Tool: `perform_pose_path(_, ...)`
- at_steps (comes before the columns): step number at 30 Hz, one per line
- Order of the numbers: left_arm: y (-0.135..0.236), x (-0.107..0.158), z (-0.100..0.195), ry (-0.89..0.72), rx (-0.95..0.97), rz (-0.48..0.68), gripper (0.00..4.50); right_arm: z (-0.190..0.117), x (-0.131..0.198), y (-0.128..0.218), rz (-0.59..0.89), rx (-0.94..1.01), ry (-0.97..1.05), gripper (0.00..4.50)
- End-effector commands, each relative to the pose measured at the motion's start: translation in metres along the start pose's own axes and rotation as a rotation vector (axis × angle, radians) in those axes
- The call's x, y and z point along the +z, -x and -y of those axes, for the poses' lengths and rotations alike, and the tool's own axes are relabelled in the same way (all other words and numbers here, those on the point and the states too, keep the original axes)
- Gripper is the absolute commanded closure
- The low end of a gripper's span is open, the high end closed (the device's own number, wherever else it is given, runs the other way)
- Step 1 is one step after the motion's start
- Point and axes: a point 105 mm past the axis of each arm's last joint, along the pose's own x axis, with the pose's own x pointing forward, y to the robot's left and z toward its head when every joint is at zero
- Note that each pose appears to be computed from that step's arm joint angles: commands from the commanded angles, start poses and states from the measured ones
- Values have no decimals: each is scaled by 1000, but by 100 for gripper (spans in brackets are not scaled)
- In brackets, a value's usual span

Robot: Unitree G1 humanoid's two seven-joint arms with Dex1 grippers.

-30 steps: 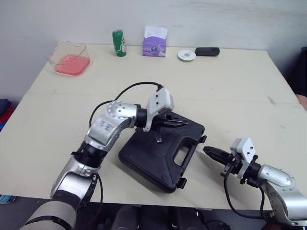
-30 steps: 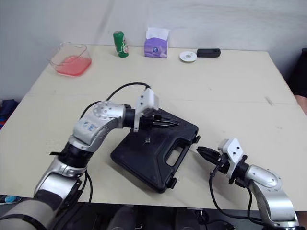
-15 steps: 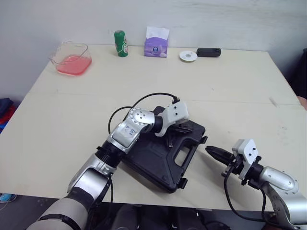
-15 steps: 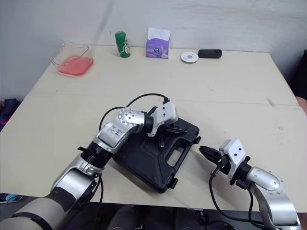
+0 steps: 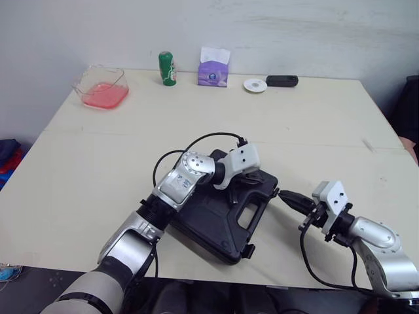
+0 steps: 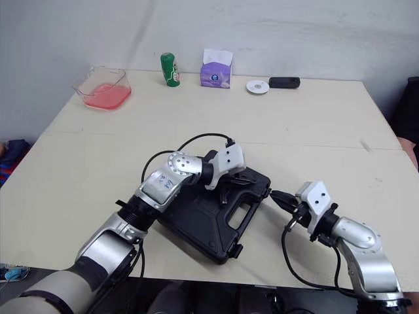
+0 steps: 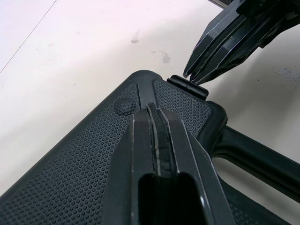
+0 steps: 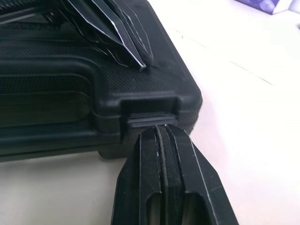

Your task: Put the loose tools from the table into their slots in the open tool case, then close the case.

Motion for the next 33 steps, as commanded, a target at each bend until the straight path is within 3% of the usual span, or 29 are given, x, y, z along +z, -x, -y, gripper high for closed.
perform_pose_path(1, -3, -65, 15, 146, -21, -204, 450, 3, 8, 0, 39, 0, 20, 442)
perform_pose_path(33, 0, -87, 24, 166, -49, -300, 450, -13, 21, -35, 78, 149, 7, 442)
